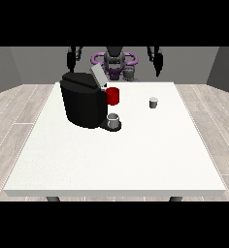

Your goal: Insert the coffee pod into the coffee machine and close the lid

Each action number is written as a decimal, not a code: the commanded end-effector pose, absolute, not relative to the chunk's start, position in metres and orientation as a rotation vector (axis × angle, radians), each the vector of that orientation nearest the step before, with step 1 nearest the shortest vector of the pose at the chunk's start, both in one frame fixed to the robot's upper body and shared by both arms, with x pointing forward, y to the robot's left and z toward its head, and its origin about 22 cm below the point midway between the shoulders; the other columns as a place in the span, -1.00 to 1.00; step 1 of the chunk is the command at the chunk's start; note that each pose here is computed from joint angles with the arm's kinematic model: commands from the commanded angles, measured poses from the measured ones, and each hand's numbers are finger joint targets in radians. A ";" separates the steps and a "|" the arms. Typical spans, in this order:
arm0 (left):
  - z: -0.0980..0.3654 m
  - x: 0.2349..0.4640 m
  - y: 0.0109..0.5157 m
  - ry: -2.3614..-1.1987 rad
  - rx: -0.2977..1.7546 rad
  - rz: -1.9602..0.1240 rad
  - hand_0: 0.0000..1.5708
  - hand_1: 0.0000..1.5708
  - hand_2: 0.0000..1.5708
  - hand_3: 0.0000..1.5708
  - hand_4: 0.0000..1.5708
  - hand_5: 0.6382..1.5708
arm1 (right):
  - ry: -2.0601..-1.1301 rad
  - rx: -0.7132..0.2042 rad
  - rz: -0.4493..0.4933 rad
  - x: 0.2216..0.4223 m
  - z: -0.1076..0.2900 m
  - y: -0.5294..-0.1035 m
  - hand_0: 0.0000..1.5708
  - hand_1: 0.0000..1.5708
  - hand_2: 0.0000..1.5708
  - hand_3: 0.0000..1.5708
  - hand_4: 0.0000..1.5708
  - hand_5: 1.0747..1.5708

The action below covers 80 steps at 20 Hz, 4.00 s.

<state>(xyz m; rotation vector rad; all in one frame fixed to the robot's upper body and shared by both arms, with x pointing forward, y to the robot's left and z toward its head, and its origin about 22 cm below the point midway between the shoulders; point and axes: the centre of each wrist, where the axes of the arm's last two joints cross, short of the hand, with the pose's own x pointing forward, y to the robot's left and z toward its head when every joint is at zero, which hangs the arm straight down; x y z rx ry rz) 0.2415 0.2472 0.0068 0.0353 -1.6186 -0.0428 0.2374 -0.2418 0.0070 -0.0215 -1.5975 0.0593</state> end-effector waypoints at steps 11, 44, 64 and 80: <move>0.036 0.264 0.325 -1.660 0.215 -0.304 -1.00 -1.00 -1.00 -1.00 -1.00 1.00 | -1.712 -0.133 -0.100 0.250 0.013 -0.254 -1.00 -1.00 -1.00 -1.00 -0.77 1.00; -0.013 0.338 0.352 -1.314 0.419 -0.541 0.03 0.03 0.08 -0.36 -1.00 1.00 | -1.652 -0.150 -0.036 0.285 0.015 -0.215 -1.00 -1.00 -1.00 -1.00 -0.46 1.00; -0.021 0.356 0.336 -1.332 0.704 -0.736 0.06 0.06 0.24 -0.05 -0.52 1.00 | -1.620 -0.133 -0.022 0.293 0.021 -0.213 -1.00 -1.00 -1.00 -1.00 -0.38 1.00; 0.013 0.384 0.310 -1.455 0.593 -0.937 0.85 0.85 0.85 0.77 -0.21 1.00 | -1.539 -0.117 -0.096 0.291 -0.014 -0.236 -1.00 -1.00 -1.00 -1.00 -0.49 1.00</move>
